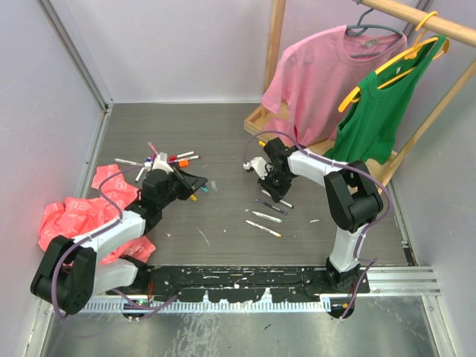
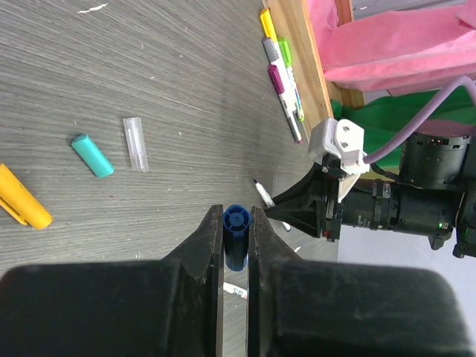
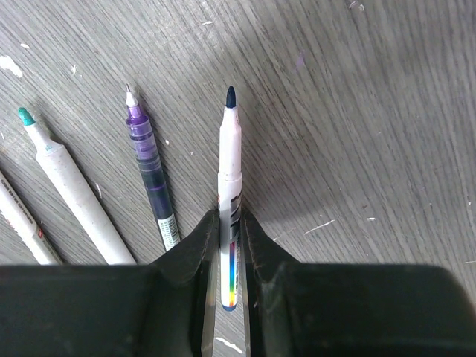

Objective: Open the pen caps
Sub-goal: Place the pen at the center of the board.

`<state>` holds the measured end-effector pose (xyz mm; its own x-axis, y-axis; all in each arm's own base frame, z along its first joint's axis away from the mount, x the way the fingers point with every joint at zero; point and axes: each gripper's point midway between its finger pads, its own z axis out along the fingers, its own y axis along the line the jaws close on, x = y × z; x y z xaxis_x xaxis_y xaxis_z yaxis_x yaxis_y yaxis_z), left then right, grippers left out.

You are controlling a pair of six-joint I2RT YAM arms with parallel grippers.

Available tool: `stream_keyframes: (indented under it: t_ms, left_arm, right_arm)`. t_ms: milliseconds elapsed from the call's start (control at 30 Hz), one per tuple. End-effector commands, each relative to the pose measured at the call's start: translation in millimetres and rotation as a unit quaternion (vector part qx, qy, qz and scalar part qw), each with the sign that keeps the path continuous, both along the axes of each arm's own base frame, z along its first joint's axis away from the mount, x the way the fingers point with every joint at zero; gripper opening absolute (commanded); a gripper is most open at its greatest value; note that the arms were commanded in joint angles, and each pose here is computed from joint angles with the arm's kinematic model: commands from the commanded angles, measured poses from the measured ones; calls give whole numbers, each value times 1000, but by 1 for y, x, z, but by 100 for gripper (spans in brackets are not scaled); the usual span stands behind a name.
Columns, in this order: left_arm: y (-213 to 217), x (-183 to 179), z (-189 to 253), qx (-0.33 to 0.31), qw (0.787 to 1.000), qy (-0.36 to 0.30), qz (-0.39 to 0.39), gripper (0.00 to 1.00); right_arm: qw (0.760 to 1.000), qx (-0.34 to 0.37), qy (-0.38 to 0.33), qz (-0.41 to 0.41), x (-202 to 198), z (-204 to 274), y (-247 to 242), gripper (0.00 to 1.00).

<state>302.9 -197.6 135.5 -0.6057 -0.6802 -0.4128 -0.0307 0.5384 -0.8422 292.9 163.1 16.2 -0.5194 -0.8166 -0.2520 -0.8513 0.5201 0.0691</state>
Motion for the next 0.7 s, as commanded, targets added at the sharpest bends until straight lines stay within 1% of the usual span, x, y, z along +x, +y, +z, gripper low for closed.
stream_keyframes:
  t_ms: [0,233,500,667]
  left_arm:
    - [-7,13,26,-14,1000,-24,-4,0]
    - [-9,17,12,7,1000,-1,7,0]
    - [-18,19,9,16,1000,2,4,0]
    - [-27,20,14,19,1000,-4,-3,0]
  right_arm:
    - [1000,-2,-6,4,4,6,0,16]
    - [1000,-3,-8,2,5,6,0,24]
    - [1000,7,-13,3,5,12,3,29]
    - [1000,10,-20,1,7,15,3,30]
